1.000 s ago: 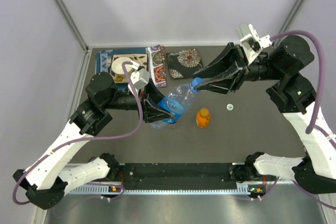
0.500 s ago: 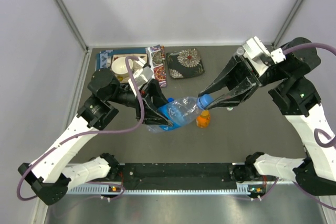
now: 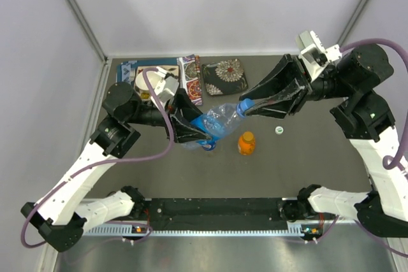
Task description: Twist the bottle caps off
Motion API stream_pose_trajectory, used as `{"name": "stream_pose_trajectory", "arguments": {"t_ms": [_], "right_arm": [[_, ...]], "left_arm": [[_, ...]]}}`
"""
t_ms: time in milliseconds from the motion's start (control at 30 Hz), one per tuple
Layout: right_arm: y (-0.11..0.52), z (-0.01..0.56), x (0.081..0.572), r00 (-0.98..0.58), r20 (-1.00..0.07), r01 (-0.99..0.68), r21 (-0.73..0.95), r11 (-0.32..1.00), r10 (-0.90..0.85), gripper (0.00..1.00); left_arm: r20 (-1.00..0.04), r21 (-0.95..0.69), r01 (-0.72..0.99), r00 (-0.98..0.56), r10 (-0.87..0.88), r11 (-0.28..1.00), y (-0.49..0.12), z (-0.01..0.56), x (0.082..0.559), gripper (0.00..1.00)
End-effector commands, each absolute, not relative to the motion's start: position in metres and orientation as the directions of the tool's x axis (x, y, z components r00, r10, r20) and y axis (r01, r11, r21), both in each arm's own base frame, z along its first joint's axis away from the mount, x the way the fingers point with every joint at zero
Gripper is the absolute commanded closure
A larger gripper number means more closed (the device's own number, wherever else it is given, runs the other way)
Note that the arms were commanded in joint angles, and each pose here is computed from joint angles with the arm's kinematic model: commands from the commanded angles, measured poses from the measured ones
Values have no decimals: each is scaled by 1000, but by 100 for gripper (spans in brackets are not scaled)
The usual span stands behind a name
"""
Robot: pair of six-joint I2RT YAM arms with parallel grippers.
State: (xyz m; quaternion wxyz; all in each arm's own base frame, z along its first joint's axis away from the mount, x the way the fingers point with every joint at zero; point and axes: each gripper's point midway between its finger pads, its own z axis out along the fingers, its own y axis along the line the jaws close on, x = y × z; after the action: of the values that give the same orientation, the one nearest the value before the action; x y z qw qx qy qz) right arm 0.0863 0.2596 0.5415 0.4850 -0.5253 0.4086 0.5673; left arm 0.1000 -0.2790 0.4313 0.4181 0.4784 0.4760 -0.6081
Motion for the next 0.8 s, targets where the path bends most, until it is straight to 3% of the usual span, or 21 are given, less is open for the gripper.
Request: {"name": "stream_pose_trajectory", "arguments": {"t_ms": [0,200,400,500,533,600,633,767], "right_arm": [[243,571,91,90,-976,-995,-97,-25,199,100],[237,573,98,108,-972,-994,-102,40,210,100],[228,569,123,119,-968,-976,-73,207,220,100],[209,551,171,94,-974,-876,18,482,208,100],[186,545,201,85,-971,-749,84,657,222,100],[158,499,237,-40,-979,-542,189,819,200,100],[130,481,258,-58,-978,-356,207,911,200,100],[94,379,277,-229,-952,-45,218,975,202,100]], "left_arm": [[-986,-138,986,-146,-85,-96,-277,435,116,56],[-987,-131,987,-138,-81,-89,-276,430,118,56],[-989,-113,993,-116,-87,-41,-271,430,121,56],[-990,-106,994,-104,-98,17,-269,431,129,56],[-990,-97,995,-93,-106,32,-267,433,129,55],[-989,-90,992,-78,-123,90,-264,433,136,54],[-989,-83,991,-68,-133,109,-262,435,137,54],[-986,-85,981,-58,-153,175,-259,434,147,54]]}}
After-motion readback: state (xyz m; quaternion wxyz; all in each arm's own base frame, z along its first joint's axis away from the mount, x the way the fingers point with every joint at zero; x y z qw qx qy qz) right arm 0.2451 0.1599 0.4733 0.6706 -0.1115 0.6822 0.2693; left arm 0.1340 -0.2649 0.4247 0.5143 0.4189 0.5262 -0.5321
